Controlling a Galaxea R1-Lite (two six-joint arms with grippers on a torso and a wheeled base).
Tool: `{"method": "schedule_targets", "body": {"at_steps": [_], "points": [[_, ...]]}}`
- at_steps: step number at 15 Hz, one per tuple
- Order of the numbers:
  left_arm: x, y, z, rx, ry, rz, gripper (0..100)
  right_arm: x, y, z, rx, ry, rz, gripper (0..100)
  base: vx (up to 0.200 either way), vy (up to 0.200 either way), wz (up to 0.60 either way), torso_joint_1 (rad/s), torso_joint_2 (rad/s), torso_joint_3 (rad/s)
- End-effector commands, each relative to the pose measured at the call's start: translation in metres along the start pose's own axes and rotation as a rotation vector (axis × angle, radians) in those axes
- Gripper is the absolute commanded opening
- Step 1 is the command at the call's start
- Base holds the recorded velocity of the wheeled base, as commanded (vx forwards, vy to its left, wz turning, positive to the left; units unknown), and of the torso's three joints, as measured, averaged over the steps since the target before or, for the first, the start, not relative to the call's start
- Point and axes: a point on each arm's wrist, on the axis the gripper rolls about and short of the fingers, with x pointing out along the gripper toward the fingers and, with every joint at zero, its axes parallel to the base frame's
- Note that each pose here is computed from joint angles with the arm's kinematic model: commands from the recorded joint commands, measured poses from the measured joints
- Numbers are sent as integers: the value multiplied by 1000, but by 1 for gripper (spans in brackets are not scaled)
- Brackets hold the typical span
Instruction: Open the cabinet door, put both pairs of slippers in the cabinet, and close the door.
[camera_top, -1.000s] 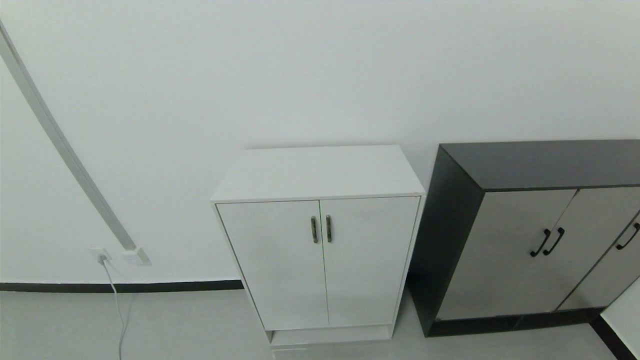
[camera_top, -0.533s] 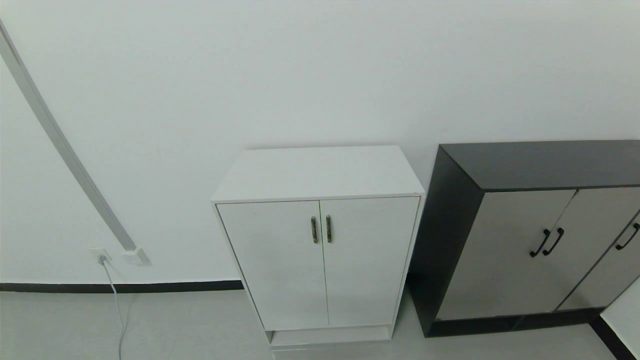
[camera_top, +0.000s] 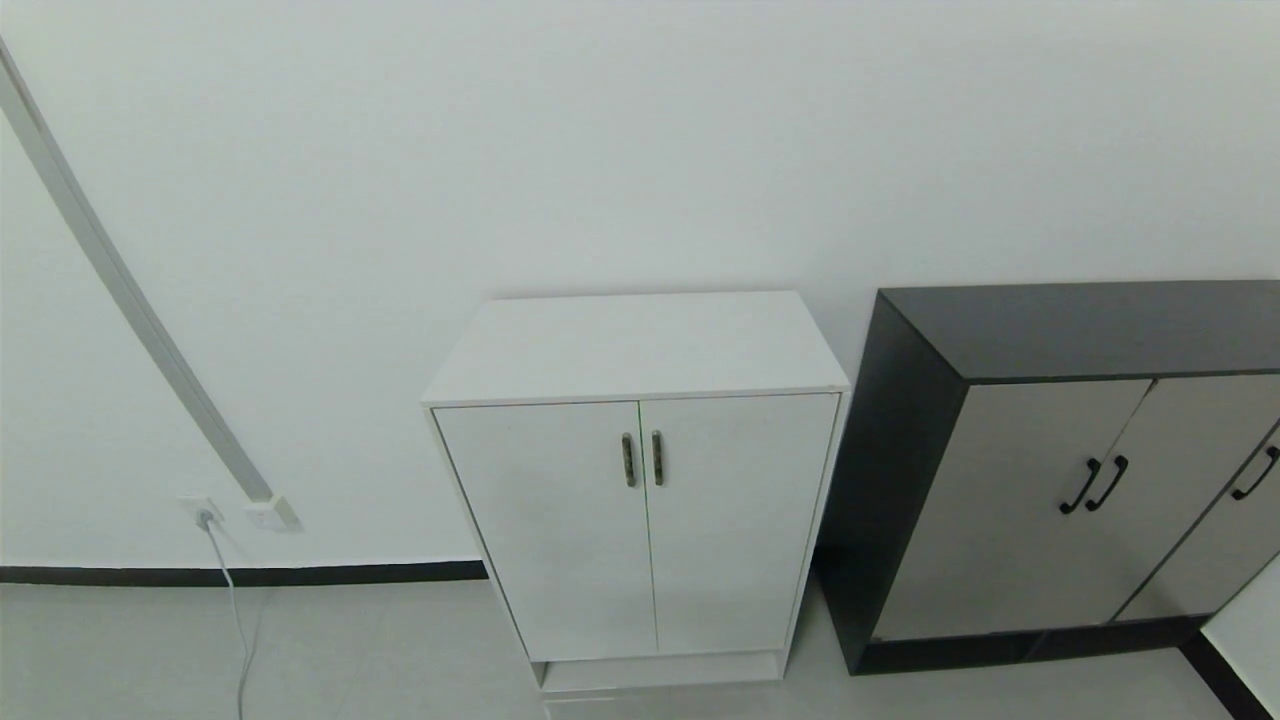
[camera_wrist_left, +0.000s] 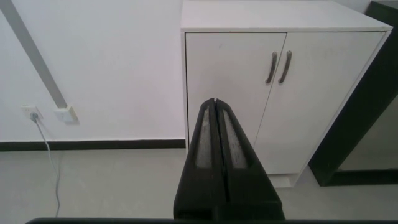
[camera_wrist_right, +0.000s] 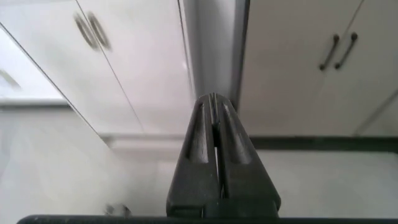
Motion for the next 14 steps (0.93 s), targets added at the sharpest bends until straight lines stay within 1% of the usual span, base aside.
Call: {"method": "schedule_targets", "body": {"at_steps": [1,2,6,7,8,9,10,14], "points": [[0,0,0,0,1,0,0,-8,1,-2,7,-91,42,0,0,0,0,0,0,0],[0,0,0,0,1,0,0,-13,0,-4,-13,-147,95,0,0,0,0,0,0,0],[0,0,0,0,1,0,0,-13,0,-4,-41,-152,89,0,0,0,0,0,0,0],[0,0,0,0,1,0,0,-14,-1,-5,-57,-166,30,0,0,0,0,0,0,0],[0,0,0,0,1,0,0,-14,-3,-5,-48,-165,-74,0,0,0,0,0,0,0],[0,0,0,0,1,-1,0,-13,-5,-8,-30,-150,-139,0,0,0,0,0,0,0],[0,0,0,0,1,-1,0,-13,-6,-8,-4,-156,-177,0,0,0,0,0,0,0],[0,0,0,0,1,-1,0,-13,-6,-8,-3,-159,-172,0,0,0,0,0,0,0]]}}
